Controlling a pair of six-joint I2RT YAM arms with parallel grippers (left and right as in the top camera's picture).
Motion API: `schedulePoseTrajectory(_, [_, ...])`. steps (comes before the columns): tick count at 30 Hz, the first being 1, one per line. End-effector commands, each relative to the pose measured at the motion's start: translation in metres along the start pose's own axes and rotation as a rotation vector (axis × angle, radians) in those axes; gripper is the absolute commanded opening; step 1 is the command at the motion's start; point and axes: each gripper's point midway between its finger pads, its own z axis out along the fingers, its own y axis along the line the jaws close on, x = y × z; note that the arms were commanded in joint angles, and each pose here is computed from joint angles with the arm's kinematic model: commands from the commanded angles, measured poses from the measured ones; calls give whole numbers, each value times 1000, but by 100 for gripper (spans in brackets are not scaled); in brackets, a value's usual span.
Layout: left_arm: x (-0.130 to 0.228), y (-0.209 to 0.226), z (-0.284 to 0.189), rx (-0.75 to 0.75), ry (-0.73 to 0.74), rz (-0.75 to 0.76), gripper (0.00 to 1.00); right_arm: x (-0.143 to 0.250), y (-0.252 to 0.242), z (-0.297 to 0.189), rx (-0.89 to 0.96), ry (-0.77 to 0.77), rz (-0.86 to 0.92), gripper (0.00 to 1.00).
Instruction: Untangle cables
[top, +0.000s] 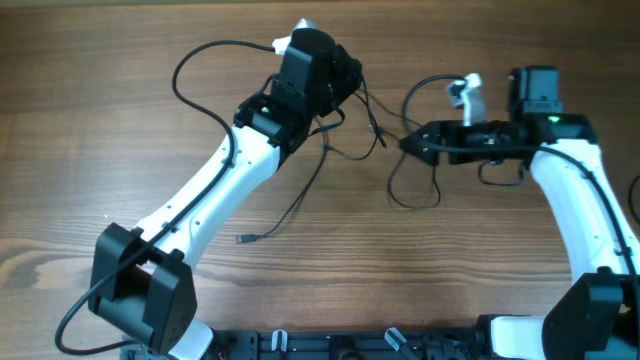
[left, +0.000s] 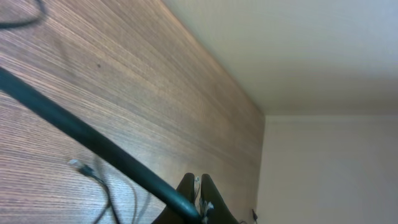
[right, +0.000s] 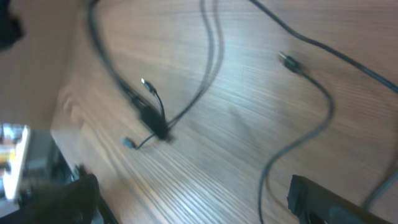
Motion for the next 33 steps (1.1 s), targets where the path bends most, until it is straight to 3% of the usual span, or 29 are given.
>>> schedulePoseTrajectory(1, [-11,-21,-23,62,-9,-9,4,-9,27,19,-60,0,-201,99])
schedulePoseTrajectory(4, [-9,-26,-29,77,1,90,4,-23,9,25,84,-32,-134,100])
schedulePoseTrajectory(5, [-3,-33,-35,119,39,245,4,-34,-14,20,213,-87,23,100])
schedulePoseTrajectory(7, [7,-41,-43,184,102,404,4,-40,-38,10,326,-149,217,100])
schedulePoseTrajectory(8, [13,-46,-47,230,140,484,4,-39,-53,3,391,-200,410,100])
schedulePoseTrajectory(12, [49,-61,-65,434,295,737,4,-40,-48,5,324,-266,783,100])
schedulePoseTrajectory(18, [59,-66,-72,498,343,762,4,-43,-21,21,208,-266,1045,96])
schedulePoseTrajectory(20, [64,-70,-76,535,364,766,4,-47,-11,27,177,-267,1055,90])
schedulePoseTrajectory(24, [57,-75,-85,552,343,766,4,-52,-17,31,217,-308,1025,93])
schedulePoseTrajectory(29, [-5,-76,-120,524,185,760,4,-43,-51,32,418,-275,701,100])
schedulePoseTrajectory(33, [-71,-22,-129,295,77,637,4,-25,-52,52,399,-102,418,100])
